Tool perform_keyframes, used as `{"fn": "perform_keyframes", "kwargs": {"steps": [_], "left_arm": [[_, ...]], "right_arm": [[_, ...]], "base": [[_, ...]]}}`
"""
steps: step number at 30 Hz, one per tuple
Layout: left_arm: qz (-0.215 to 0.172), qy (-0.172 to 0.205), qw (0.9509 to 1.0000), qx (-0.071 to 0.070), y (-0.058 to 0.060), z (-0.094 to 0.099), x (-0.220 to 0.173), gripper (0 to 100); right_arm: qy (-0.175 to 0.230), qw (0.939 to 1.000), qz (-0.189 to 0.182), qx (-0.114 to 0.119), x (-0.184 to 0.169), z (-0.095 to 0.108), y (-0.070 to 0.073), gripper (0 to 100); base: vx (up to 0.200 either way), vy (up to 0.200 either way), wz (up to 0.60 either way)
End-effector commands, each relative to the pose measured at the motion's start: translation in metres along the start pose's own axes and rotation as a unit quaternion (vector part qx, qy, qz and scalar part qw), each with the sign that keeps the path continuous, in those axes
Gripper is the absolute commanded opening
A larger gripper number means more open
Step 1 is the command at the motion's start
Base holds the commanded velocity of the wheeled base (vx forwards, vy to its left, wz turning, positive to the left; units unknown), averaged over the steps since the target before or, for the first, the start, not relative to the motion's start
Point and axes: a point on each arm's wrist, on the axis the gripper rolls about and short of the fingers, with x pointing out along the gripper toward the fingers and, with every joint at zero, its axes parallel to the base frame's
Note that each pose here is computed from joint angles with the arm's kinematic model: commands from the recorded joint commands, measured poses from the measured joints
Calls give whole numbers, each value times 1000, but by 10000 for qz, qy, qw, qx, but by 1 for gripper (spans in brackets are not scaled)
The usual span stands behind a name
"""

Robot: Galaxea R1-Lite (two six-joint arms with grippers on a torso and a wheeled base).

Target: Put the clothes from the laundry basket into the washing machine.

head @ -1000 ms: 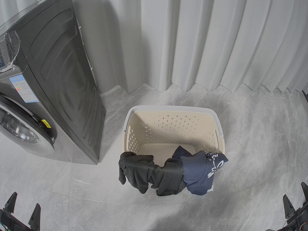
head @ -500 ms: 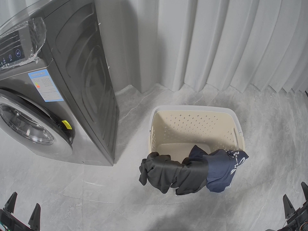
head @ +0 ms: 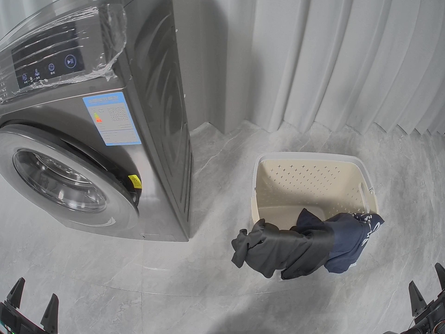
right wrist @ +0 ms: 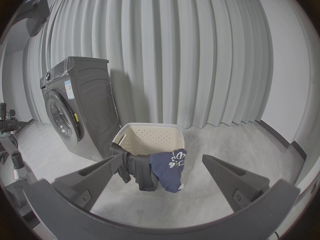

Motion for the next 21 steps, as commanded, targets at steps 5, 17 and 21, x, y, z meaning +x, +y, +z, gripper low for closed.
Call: {"fn": "perform_keyframes", "kwargs": {"steps": [5, 17, 21], "left_arm": [[3, 3, 10000, -4, 0, -5, 0, 100], [3, 3, 10000, -4, 0, -5, 0, 100], [3, 11, 10000, -4, 0, -5, 0, 100]], "right_arm": [[37, 10000, -1, 1, 1, -5, 0, 100], [37, 10000, 14, 1, 1, -5, 0, 100], [37, 10000, 14, -6, 1, -5, 0, 100]], "base": [[0, 200, 0], [0, 200, 0], [0, 200, 0]]}}
